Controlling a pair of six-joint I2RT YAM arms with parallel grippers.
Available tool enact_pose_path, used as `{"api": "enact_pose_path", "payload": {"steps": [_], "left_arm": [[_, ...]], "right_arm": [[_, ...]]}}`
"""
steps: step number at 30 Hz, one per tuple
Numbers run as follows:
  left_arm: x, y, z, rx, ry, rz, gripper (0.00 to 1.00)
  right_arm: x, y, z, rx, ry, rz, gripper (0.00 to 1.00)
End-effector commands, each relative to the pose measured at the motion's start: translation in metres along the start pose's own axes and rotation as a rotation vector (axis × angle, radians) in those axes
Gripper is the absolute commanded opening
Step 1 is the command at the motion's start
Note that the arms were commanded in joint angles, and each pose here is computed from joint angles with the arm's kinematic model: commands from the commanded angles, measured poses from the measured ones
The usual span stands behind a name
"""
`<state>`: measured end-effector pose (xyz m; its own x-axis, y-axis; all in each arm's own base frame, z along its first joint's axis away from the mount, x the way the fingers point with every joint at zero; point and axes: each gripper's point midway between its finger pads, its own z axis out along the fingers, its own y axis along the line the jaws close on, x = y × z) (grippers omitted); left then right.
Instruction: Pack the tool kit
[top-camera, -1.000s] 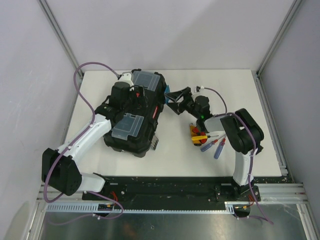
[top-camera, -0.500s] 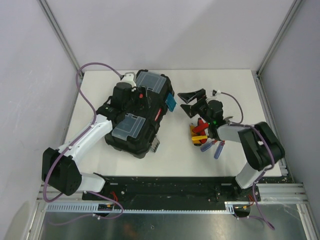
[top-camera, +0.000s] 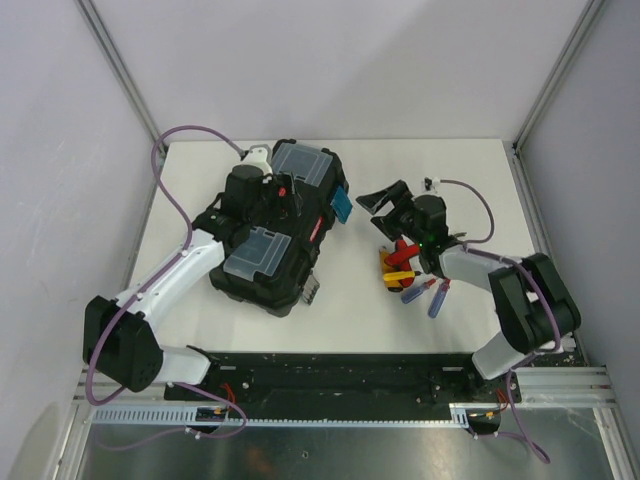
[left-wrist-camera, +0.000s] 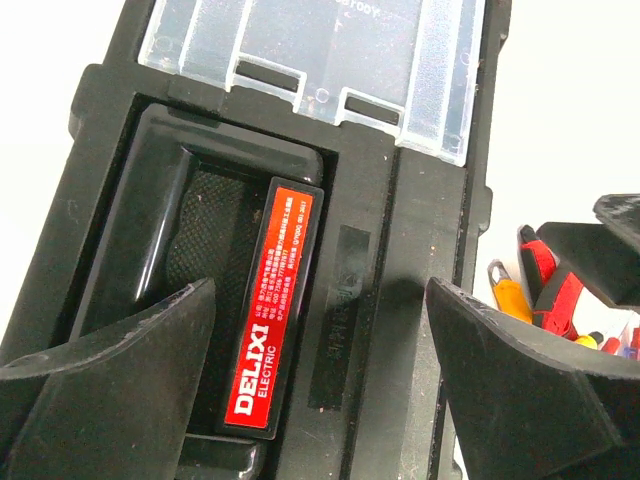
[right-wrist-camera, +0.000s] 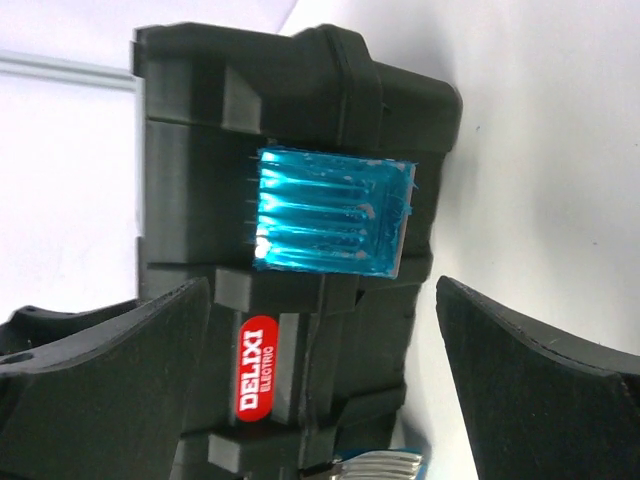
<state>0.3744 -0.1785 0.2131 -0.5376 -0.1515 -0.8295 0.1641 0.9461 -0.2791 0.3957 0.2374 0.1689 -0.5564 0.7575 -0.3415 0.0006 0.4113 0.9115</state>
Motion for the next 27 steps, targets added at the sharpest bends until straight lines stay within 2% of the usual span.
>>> {"api": "enact_pose_path", "payload": {"steps": [1, 6, 12, 22, 27], "left_arm": [[0.073, 0.027, -0.005, -0.08, 0.247, 0.017, 0.92], [0.075, 0.028, -0.006, -0.076, 0.253, 0.024, 0.92], [0.073, 0.028, -0.006, -0.074, 0.248, 0.031, 0.92], [0.072, 0.028, -0.007, -0.075, 0.245, 0.043, 0.93], [0.075, 0.029, -0.007, -0.076, 0.251, 0.044, 0.92]], "right_arm": [[0.016, 0.006, 0.023, -0.034, 0.094, -0.086, 0.99], [0.027, 0.019, 0.048, -0.06, 0.124, -0.159, 0.99], [0.032, 0.016, 0.065, -0.062, 0.126, -0.153, 1.0], [0.046, 0.01, 0.076, -0.063, 0.156, -0.159, 0.99], [0.048, 0.028, 0.078, -0.156, 0.159, -0.15, 0.99]]}}
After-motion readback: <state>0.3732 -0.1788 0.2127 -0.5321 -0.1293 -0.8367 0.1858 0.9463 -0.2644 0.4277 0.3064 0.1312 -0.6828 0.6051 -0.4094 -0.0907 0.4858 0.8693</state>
